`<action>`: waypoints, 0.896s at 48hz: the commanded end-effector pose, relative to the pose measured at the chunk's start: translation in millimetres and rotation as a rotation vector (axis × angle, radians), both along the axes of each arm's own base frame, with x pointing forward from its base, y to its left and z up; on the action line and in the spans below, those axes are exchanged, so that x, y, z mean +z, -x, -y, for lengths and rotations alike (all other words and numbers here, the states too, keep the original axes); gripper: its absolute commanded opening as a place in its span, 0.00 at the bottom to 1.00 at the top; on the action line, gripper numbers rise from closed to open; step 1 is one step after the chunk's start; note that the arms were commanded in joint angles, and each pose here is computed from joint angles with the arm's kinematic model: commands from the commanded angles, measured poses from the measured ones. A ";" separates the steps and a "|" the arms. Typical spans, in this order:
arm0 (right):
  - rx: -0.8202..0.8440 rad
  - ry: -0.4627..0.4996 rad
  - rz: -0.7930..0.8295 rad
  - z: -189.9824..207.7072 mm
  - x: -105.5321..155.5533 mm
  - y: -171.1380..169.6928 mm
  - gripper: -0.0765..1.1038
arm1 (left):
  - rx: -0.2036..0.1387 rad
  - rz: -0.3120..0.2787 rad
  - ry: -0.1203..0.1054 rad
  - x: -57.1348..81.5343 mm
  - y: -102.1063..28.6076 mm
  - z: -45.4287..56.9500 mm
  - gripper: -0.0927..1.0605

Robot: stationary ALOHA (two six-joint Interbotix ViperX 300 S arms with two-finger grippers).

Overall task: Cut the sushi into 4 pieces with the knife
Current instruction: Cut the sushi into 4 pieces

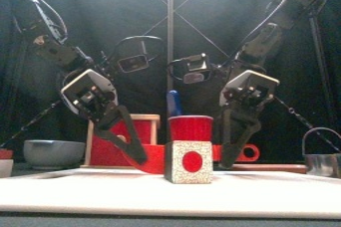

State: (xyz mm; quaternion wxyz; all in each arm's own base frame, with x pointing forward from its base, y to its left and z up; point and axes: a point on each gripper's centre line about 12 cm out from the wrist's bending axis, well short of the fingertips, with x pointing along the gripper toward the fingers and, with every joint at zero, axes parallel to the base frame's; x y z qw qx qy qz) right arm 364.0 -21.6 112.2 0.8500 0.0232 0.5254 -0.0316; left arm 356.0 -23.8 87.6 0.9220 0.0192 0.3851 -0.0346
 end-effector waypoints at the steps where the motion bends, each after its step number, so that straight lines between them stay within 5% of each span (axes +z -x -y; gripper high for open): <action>1: -0.033 0.001 0.055 10.2 20.3 -2.4 0.20 | -0.026 0.015 -0.016 6.9 -0.4 2.5 0.27; 13: -0.027 0.001 0.131 6.0 47.9 6.5 0.20 | -0.036 0.124 -0.011 39.5 0.4 4.9 0.27; 24: 0.018 -0.015 0.226 -15.7 56.6 11.8 0.20 | -0.029 0.330 0.033 49.4 7.8 10.9 0.27; 43: 0.056 -0.087 0.364 -50.5 71.4 23.5 0.20 | -0.062 0.307 0.112 49.0 17.8 52.5 0.27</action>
